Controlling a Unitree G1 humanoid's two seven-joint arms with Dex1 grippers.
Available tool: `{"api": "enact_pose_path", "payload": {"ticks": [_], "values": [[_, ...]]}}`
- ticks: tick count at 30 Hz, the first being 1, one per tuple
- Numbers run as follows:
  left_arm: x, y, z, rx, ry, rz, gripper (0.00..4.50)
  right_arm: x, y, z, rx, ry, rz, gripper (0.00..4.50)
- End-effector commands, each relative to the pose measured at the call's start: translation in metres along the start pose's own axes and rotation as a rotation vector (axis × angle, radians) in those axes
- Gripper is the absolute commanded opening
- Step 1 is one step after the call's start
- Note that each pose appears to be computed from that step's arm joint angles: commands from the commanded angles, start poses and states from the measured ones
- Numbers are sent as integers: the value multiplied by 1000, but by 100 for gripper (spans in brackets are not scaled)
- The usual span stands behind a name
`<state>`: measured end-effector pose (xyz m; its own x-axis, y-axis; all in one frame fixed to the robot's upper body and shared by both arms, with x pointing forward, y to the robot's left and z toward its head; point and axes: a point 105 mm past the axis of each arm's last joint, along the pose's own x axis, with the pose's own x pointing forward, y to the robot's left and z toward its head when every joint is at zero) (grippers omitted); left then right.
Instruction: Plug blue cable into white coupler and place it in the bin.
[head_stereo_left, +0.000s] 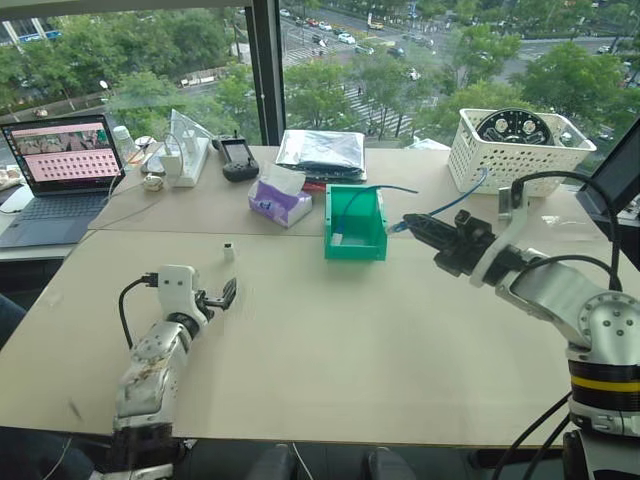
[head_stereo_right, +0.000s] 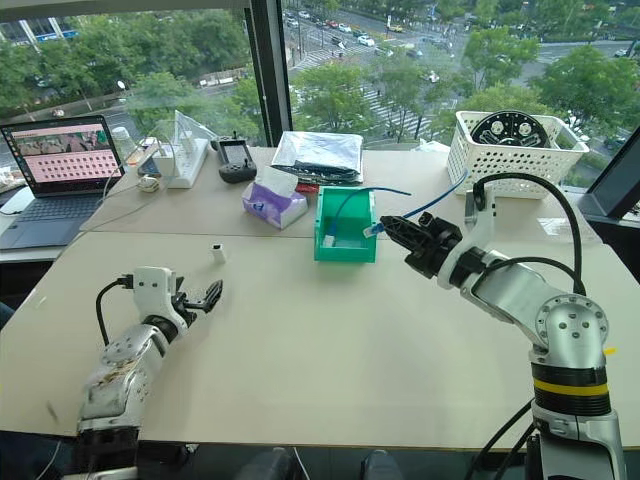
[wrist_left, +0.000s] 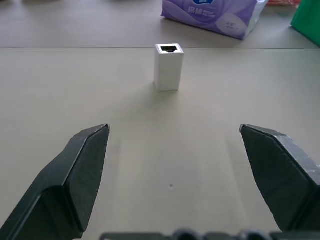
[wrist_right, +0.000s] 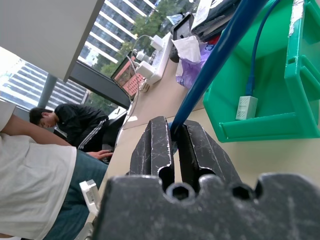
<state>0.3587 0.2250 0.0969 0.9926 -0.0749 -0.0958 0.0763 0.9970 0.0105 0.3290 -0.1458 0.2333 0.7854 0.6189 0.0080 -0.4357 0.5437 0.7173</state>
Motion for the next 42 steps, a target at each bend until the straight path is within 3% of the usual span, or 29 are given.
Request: {"api": "enact_pose_path", "payload": {"ticks": [1,17,20,25,28,30,33,39,42], "values": [[20,-5,-2,50,-9,13,449,-5,12,7,-33,-33,26,0],[72,-15,-8,20,1,10,449,-16,11,13,-59,-70,-14,0],[76,-20,-8,20,-9,7,379,-15,11,11,-59,-68,-15,0],[76,-32,-6,22,-38,-23,190,-15,11,9,-62,-57,-19,0],[76,-47,9,52,-88,-129,68,-16,9,9,-72,-58,-31,0],[76,-59,18,62,-111,-216,62,-17,8,9,-78,-60,-38,0],[65,-105,24,166,-56,-541,62,-18,6,2,-89,-54,-56,0],[20,-168,29,317,62,-997,62,-22,-3,-14,-168,-34,-122,0],[18,-182,37,327,94,-1018,62,-23,-4,-24,-204,-11,-137,0]]}}
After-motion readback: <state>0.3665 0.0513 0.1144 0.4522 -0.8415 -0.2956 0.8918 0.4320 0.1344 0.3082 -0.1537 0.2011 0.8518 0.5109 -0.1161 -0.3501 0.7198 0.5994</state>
